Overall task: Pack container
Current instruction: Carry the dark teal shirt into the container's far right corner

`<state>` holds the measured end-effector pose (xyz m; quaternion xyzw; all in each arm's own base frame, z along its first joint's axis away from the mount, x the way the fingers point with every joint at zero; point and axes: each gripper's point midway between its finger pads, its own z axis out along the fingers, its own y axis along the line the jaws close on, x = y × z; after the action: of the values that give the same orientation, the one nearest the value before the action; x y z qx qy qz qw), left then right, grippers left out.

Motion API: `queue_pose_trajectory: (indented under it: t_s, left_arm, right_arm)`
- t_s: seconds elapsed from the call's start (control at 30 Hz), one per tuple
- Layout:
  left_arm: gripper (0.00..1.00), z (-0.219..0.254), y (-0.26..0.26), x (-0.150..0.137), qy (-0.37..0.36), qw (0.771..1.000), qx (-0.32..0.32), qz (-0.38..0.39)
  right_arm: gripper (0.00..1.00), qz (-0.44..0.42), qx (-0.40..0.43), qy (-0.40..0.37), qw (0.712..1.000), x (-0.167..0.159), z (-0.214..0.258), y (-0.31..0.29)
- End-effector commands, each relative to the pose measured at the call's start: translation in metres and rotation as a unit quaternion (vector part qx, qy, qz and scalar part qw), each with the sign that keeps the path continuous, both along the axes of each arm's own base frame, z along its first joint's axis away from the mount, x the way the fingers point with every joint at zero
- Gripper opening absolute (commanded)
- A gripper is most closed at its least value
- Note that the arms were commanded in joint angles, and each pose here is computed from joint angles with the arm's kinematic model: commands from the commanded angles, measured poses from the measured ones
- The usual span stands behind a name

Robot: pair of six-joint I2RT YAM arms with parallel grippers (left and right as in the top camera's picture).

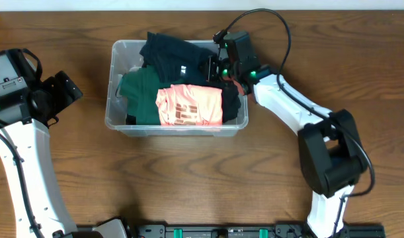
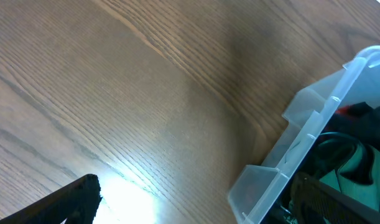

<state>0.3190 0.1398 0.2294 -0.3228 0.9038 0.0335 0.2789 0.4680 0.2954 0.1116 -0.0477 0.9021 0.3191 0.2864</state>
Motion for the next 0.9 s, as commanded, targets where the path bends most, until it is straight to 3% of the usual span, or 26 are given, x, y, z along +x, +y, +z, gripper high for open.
queue_pose_trajectory:
  t_s: [0.0, 0.23, 0.37, 0.43, 0.5, 0.67, 0.87]
  left_arm:
    - [0.98, 0.001, 0.003, 0.0, 0.0, 1.0, 0.003, 0.009]
    - [0.98, 0.001, 0.003, 0.0, 0.0, 1.0, 0.003, 0.009]
    - [0.98, 0.001, 0.003, 0.0, 0.0, 1.0, 0.003, 0.009]
    - [0.98, 0.001, 0.003, 0.0, 0.0, 1.0, 0.003, 0.009]
    - [0.98, 0.001, 0.003, 0.0, 0.0, 1.0, 0.003, 0.009]
    - [0.98, 0.001, 0.003, 0.0, 0.0, 1.0, 0.003, 0.009]
    - [0.98, 0.001, 0.003, 0.0, 0.0, 1.0, 0.003, 0.009]
  right_arm:
    - [0.44, 0.027, -0.03, -0.053, 0.998, -0.012, 0.034, -0.009]
    - [0.61, -0.005, 0.002, -0.141, 0.99, -0.018, 0.126, -0.017]
    - [0.73, 0.019, 0.041, -0.18, 0.983, -0.015, 0.145, 0.003]
    - [0.75, 0.027, 0.063, -0.188, 0.98, -0.012, 0.145, 0.016]
    - [0.68, 0.042, 0.083, -0.197, 0.976, -0.01, 0.141, 0.034]
    - [0.35, 0.024, 0.14, -0.164, 0.976, 0.005, 0.096, 0.071]
    - [0.17, 0.004, 0.137, -0.034, 0.99, 0.006, -0.023, 0.086]
